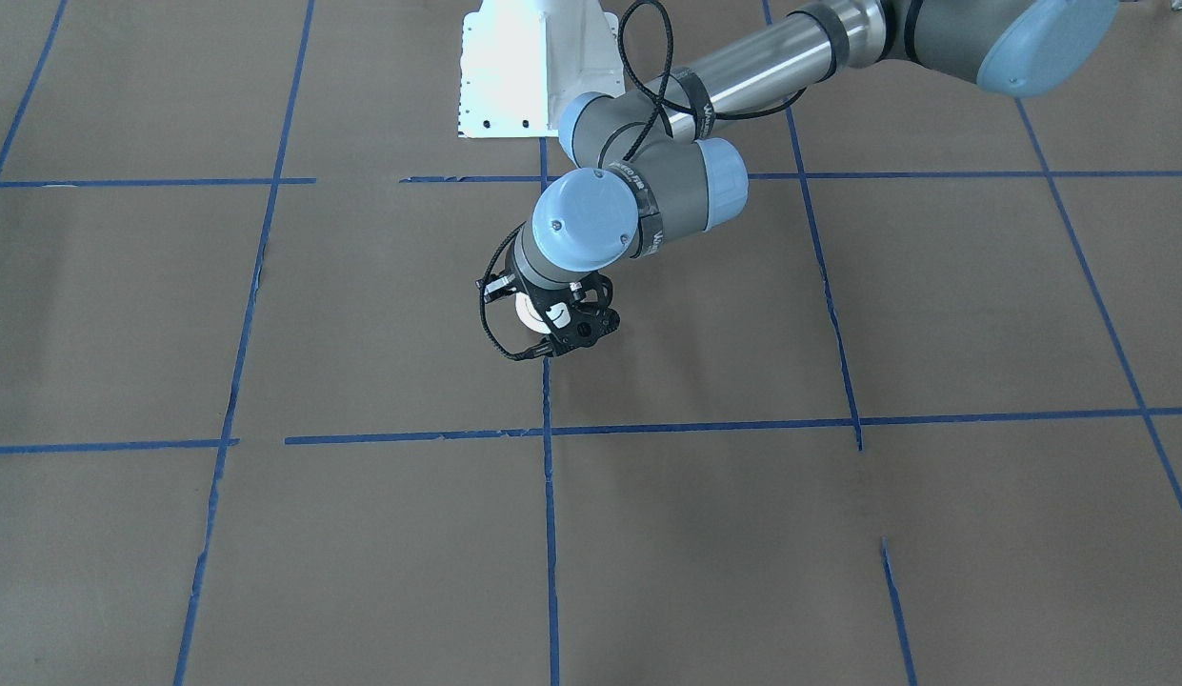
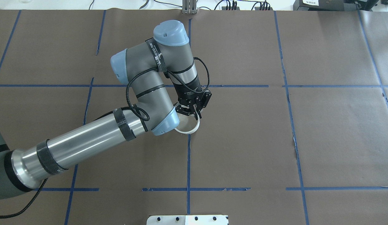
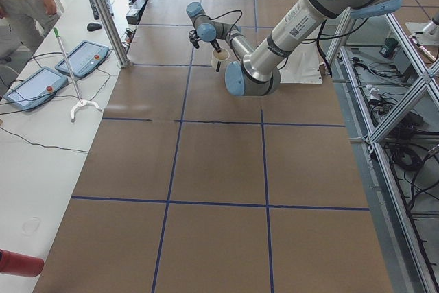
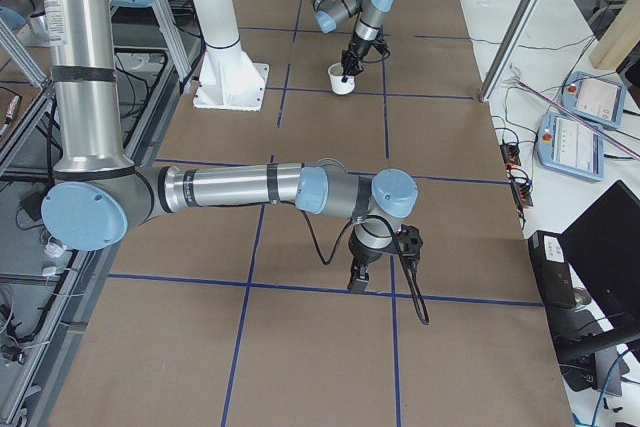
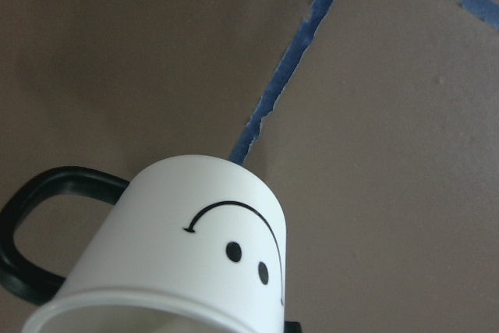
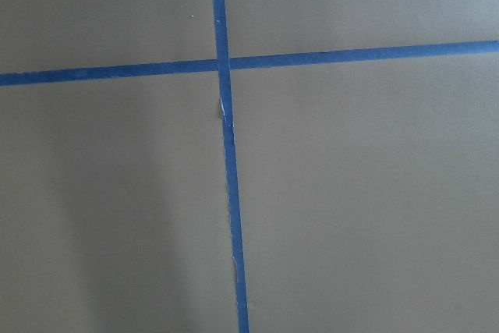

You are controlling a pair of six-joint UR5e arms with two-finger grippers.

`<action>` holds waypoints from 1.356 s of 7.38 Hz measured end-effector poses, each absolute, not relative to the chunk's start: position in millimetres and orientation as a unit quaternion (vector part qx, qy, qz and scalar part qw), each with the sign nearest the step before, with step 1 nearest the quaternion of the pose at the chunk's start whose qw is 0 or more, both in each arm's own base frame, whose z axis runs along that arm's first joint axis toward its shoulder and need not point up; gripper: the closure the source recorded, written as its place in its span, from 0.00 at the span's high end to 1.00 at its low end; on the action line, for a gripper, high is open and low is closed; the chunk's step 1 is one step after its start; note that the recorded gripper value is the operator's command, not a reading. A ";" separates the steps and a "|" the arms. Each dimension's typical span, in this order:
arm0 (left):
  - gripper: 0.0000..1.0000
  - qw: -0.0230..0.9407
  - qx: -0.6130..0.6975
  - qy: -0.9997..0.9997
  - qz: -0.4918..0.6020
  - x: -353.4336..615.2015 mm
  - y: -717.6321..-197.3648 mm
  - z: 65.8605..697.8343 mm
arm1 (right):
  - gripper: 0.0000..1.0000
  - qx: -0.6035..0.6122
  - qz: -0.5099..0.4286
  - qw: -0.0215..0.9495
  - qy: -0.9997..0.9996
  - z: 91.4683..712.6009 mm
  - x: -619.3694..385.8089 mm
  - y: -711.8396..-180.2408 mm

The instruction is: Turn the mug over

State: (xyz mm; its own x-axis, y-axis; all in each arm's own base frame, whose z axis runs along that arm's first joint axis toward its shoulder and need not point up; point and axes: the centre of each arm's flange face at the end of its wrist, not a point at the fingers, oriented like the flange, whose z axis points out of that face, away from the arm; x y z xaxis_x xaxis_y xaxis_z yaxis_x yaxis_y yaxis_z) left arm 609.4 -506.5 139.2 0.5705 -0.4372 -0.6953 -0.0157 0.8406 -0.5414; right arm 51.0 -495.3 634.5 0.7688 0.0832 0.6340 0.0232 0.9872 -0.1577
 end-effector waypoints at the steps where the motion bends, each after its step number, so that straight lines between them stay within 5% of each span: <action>1: 1.00 0.848 -0.250 0.450 -0.124 605.9 -506.3 136.2 | 1.00 -0.078 0.016 0.937 -0.340 634.5 51.0 -495.3; 5: 1.00 0.843 -0.168 0.501 -0.100 480.4 -530.6 169.4 | 1.00 -0.078 0.016 0.937 -0.340 634.5 51.0 -495.3; 10: 1.00 0.902 0.047 0.417 0.103 170.4 -560.8 465.1 | 1.00 -0.079 0.016 0.937 -0.340 634.8 51.0 -495.0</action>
State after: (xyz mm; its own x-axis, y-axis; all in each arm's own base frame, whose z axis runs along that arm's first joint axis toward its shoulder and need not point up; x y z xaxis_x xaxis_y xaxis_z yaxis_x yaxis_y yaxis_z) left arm 170.4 -560.8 465.1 0.6300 0.2261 -0.7430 -0.1470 0.9741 0.1718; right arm 51.0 -495.0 634.8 0.7688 0.0836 0.6340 0.0232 0.9871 -0.1582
